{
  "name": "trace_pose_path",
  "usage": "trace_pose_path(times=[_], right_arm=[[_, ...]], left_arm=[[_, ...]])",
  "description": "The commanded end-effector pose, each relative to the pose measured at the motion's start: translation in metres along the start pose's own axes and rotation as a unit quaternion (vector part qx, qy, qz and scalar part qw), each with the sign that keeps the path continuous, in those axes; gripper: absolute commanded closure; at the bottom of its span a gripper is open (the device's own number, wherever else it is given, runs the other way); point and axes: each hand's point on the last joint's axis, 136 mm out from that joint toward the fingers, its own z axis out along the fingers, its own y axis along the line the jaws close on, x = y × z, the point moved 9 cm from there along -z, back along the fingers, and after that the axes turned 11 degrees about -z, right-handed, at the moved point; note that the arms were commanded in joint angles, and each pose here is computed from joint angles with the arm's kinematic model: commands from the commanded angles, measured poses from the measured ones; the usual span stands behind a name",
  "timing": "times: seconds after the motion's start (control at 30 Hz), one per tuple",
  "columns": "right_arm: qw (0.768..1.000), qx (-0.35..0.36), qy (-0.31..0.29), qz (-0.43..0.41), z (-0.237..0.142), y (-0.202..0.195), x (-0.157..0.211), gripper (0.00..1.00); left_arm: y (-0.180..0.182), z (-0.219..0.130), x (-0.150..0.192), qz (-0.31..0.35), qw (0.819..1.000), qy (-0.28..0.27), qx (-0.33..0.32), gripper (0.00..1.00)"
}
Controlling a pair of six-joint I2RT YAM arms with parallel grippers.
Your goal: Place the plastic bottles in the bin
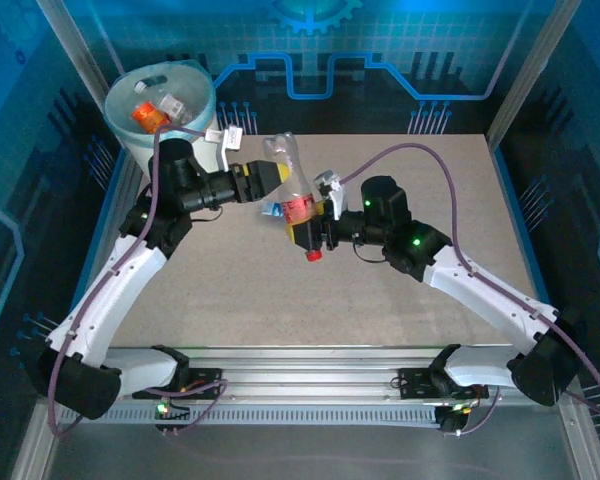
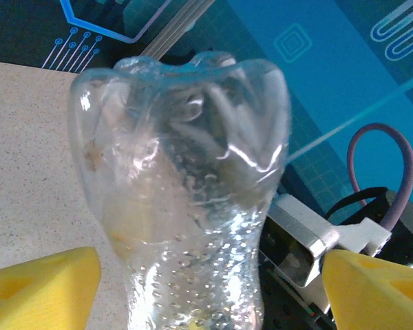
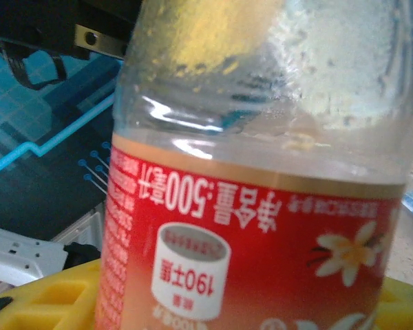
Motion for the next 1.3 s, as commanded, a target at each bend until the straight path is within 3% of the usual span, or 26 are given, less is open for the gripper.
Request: trace_pose_path(times=[0.0, 0.33, 0.47, 0.57, 0.73, 0.77, 0.8, 0.83, 1.03, 1.27], right_arm=[[0.998, -0.032, -0.030, -0.036, -0.011, 0.019, -0.020, 0.46], [0.996, -0.071, -0.017, -0.046, -0.003, 0.033, -0.020, 0.46], [0.997, -0.067, -0.012, -0.046, -0.001, 0.033, -0.021, 0.46], [0.997, -0.052, -0.012, -0.047, -0.001, 0.032, -0.023, 0.43], [0.999, -0.001, -0.020, -0.044, -0.002, 0.026, -0.029, 0.26], [0.999, 0.015, -0.022, -0.042, -0.002, 0.024, -0.032, 0.15], [0.998, 0.031, -0.025, -0.042, -0.003, 0.021, -0.034, 0.02], [0.998, 0.043, -0.029, -0.042, -0.004, 0.020, -0.037, 0.00], [0.989, 0.129, -0.054, -0.057, -0.012, 0.011, -0.054, 0.00], [0.983, 0.158, -0.058, -0.075, 0.002, 0.002, -0.080, 0.00]], left_arm=[[-0.012, -0.007, 0.006, 0.027, 1.000, -0.001, 0.006, 0.17], [-0.016, -0.008, 0.010, 0.043, 0.999, -0.001, 0.008, 0.27], [-0.012, -0.011, 0.009, 0.050, 0.998, -0.022, -0.027, 0.45], [-0.012, -0.015, 0.008, 0.057, 0.997, -0.039, -0.040, 0.50], [-0.018, -0.023, 0.004, 0.065, 0.994, -0.071, -0.052, 0.54], [-0.020, -0.027, 0.001, 0.070, 0.992, -0.085, -0.062, 0.56], [-0.021, -0.031, -0.003, 0.073, 0.989, -0.101, -0.077, 0.58], [-0.023, -0.035, -0.007, 0.079, 0.986, -0.114, -0.088, 0.59], [-0.027, -0.071, -0.057, 0.076, 0.960, -0.226, -0.145, 0.61], [-0.009, -0.098, -0.137, 0.060, 0.925, -0.324, -0.189, 0.61]])
